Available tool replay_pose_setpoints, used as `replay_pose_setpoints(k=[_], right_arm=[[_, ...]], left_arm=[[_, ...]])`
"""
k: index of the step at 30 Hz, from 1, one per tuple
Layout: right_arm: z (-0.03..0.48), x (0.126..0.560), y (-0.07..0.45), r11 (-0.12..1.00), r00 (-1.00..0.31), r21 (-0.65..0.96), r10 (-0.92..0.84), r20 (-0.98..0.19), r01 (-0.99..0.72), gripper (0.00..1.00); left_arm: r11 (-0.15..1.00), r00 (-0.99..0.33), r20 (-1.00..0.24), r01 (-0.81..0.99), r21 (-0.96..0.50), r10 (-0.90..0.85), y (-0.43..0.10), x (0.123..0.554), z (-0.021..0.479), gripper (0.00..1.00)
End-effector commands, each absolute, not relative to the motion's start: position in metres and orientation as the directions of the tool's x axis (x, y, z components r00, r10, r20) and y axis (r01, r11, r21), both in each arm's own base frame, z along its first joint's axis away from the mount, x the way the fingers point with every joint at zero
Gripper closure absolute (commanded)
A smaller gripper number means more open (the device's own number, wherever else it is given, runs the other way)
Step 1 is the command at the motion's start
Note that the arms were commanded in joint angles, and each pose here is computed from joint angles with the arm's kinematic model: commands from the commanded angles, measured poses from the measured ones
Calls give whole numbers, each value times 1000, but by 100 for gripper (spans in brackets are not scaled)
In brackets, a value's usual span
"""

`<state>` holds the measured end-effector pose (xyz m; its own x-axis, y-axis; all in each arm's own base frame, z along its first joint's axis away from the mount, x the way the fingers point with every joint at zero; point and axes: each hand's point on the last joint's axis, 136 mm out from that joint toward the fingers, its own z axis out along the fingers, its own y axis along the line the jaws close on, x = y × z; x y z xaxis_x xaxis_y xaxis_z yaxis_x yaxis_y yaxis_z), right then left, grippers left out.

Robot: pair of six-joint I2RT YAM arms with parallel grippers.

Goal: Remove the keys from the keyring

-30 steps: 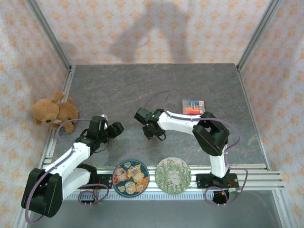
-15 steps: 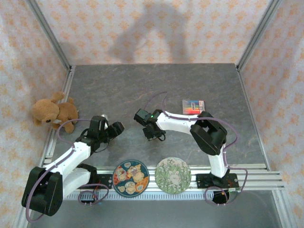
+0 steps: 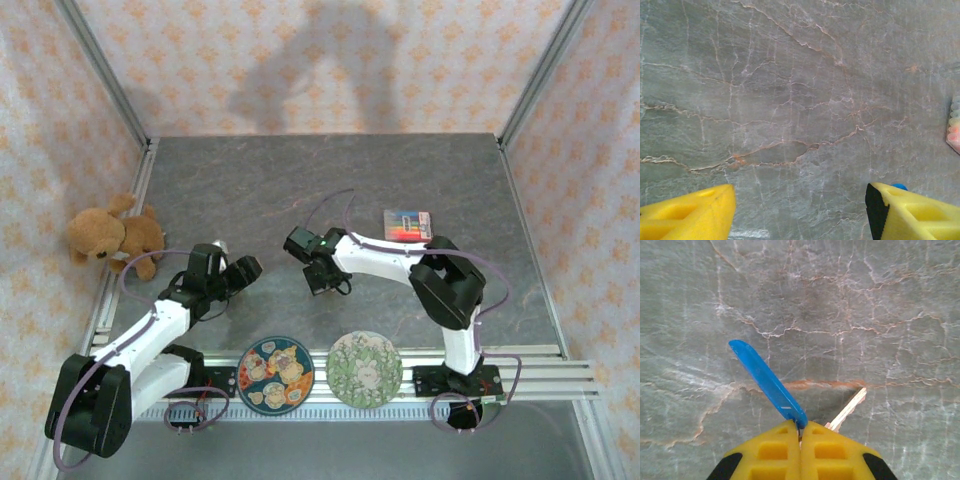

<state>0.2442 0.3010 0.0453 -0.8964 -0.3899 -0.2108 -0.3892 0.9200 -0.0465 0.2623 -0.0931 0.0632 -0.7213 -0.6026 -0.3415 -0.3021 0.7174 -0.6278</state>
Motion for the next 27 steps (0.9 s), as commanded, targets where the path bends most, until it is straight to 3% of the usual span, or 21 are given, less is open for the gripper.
replay_pose_setpoints(k=[1, 13, 19, 27], right_arm=[[85, 257, 297, 924, -883, -28, -373, -284, -381, 98], [152, 277, 286, 892, -833, 65, -388, -394, -447, 100], [179, 273, 291, 854, -795, 109, -418, -439, -509, 100], [213, 260, 305, 804, -776, 227, -390, -496, -549, 100]], left_arm=[[704, -714, -371, -239, -669, -594, -102, 270, 85, 30], [688, -686, -511, 22, -726, -518, -125, 293, 172, 28], [595, -724, -515, 181, -783, -459, -155, 302, 216, 28], [421, -782, -458, 278, -863, -423, -193, 304, 233, 32]])
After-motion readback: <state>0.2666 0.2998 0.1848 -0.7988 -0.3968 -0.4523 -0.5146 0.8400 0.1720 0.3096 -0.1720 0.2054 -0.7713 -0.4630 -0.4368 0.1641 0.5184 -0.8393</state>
